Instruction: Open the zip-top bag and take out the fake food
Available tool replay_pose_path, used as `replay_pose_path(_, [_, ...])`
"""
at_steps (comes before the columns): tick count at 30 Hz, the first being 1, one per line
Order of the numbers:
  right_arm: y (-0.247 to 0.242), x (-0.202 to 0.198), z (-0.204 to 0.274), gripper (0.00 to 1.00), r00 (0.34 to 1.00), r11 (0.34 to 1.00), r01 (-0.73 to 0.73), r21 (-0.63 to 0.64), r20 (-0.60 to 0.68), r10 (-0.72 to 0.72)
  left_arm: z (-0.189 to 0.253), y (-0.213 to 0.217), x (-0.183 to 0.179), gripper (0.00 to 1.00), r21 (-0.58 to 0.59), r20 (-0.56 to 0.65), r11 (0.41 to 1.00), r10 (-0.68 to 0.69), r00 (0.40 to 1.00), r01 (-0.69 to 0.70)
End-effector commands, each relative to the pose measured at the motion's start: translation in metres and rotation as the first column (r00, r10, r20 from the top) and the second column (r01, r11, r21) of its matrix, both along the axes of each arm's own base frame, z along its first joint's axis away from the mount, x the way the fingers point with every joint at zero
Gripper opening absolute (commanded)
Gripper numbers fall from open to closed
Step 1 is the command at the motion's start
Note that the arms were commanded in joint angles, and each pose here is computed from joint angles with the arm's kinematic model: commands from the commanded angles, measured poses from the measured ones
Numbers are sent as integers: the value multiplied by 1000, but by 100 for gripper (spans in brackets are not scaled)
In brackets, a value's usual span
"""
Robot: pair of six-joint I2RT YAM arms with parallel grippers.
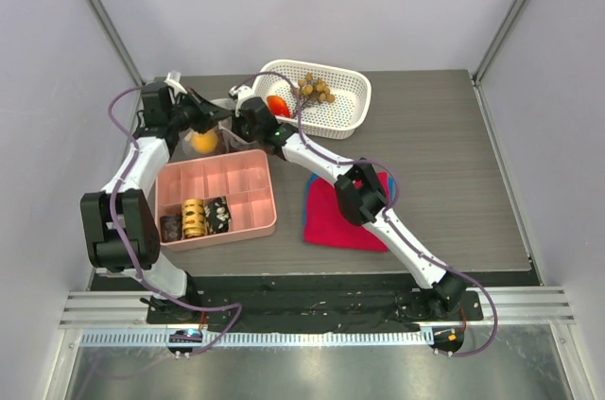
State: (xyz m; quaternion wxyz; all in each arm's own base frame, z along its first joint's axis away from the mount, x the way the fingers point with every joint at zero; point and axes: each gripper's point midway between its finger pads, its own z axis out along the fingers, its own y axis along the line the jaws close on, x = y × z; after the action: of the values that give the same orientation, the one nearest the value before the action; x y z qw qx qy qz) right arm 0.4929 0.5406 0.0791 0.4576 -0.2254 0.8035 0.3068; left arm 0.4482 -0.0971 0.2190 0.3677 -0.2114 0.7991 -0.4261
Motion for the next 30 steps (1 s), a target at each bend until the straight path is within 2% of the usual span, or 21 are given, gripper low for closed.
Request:
replay_pose_path(1, [-16,-8,-54,23,994,993,22,-113,-102,-33,18,-9,4,0,-22,85,999,-47,995,49])
replay_pose_path(2, [-17,-8,-55,13,994,993,24,-116,-99,-36,16,-9,5,0,-23,81,999,-45,996,47])
replay_pose_path(4, [-7,-6,-32,6,999,998,6,-68,-41,-9,13,-7,7,0,-15,77,999,-34,996,35])
replay_pose_path(5, [-9,-8,-36,1,999,997,6,-75,-38,-9,12,-5,8,0,-9,70,1000,-27,997,28])
replay_pose_path(9, [-3,0,19,1,997,1000,6,13,74,-7,7,10,17,0,41,49,999,31,998,-33])
replay_pose_path(14, [-4,-3,116,1,975,989,-21,145,221,-11,5,27,22,0,106,16,987,123,992,-124])
replay_pose_path(18, [-1,-13,161,1,981,960,-36,277,193,-19,5,31,19,0,137,-19,981,139,990,-135])
replay_pose_path(21, [-4,-21,192,1,983,943,-50,329,181,-11,1,32,16,0,141,-44,981,141,989,-134])
replay_pose_path(30, [-9,-35,226,1,990,928,-69,366,142,18,-15,41,-5,0,203,-119,967,178,977,-151])
